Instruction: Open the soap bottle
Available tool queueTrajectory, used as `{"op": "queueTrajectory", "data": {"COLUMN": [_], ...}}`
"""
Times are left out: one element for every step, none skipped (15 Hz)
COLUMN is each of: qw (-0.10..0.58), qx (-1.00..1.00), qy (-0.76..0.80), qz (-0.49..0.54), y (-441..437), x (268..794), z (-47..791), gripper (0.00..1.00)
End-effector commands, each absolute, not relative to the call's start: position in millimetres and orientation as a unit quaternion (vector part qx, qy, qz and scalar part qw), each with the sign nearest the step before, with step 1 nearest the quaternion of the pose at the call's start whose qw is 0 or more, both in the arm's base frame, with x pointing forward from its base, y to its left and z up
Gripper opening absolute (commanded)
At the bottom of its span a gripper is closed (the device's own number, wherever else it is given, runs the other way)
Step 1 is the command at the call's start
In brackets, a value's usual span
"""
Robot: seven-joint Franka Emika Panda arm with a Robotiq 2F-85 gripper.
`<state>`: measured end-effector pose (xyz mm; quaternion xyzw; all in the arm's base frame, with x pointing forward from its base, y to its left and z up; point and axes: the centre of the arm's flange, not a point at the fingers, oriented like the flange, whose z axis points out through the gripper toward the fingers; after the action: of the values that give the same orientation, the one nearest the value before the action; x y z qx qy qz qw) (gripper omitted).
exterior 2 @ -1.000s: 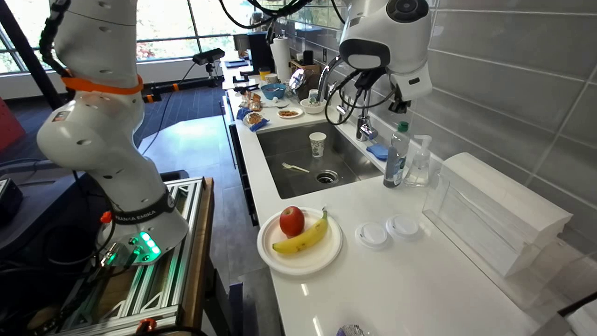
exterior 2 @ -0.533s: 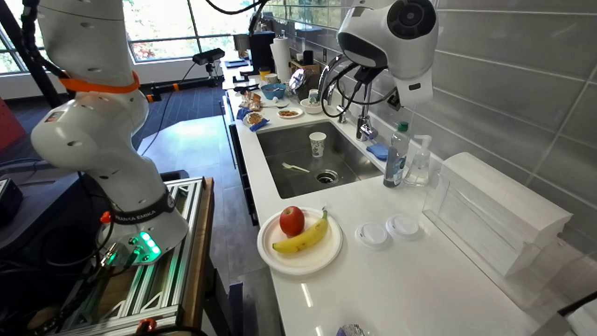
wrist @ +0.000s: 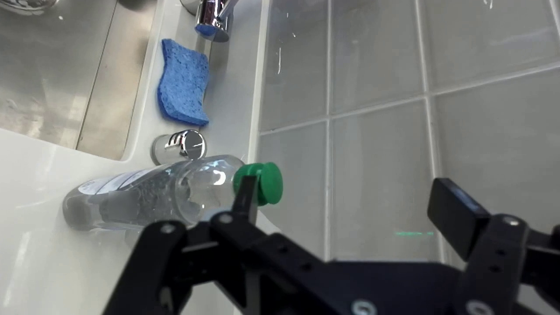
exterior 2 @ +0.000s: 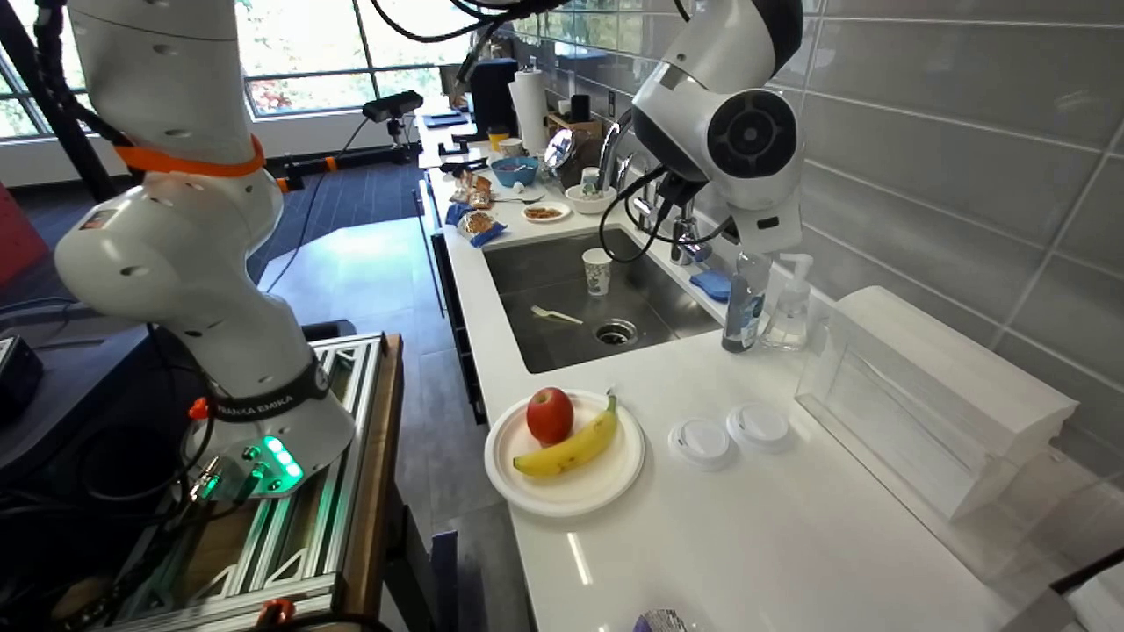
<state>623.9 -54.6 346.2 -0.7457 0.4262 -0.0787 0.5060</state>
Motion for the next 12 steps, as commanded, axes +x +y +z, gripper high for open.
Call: {"op": "queueTrajectory", "data": {"qw": [0.515, 0.517, 0.517, 0.515, 0.515, 0.515, 0.516, 0.516, 0.517, 0.518, 0.518, 0.518], "qx": [-0.751, -0.753, -0.756, -0.76, -0.763, -0.765, -0.767, -0.77, -0.771, -0.772, -0.773, -0.774], "qy": [0.399, 0.391, 0.384, 0.377, 0.37, 0.362, 0.354, 0.349, 0.343, 0.337, 0.333, 0.329], "qz": [-0.105, -0.112, -0.118, -0.123, -0.127, -0.132, -0.138, -0.141, -0.146, -0.15, -0.154, -0.157], "y": [-48.6, -46.5, -44.2, -42.4, -41.1, -39.7, -38.3, -37.2, -36.7, -36.2, -35.9, -35.7], "x": [627.4, 630.2, 632.2, 634.6, 636.2, 637.7, 639.2, 640.1, 641.6, 642.9, 643.9, 644.8], "z": [320.2, 316.0, 312.4, 309.3, 306.4, 304.7, 304.0, 303.1, 303.7, 304.6, 304.8, 305.1], "gripper": [1.0, 1.0, 1.0, 1.0, 1.0, 1.0, 0.99, 0.96, 0.85, 0.75, 0.71, 0.65]}}
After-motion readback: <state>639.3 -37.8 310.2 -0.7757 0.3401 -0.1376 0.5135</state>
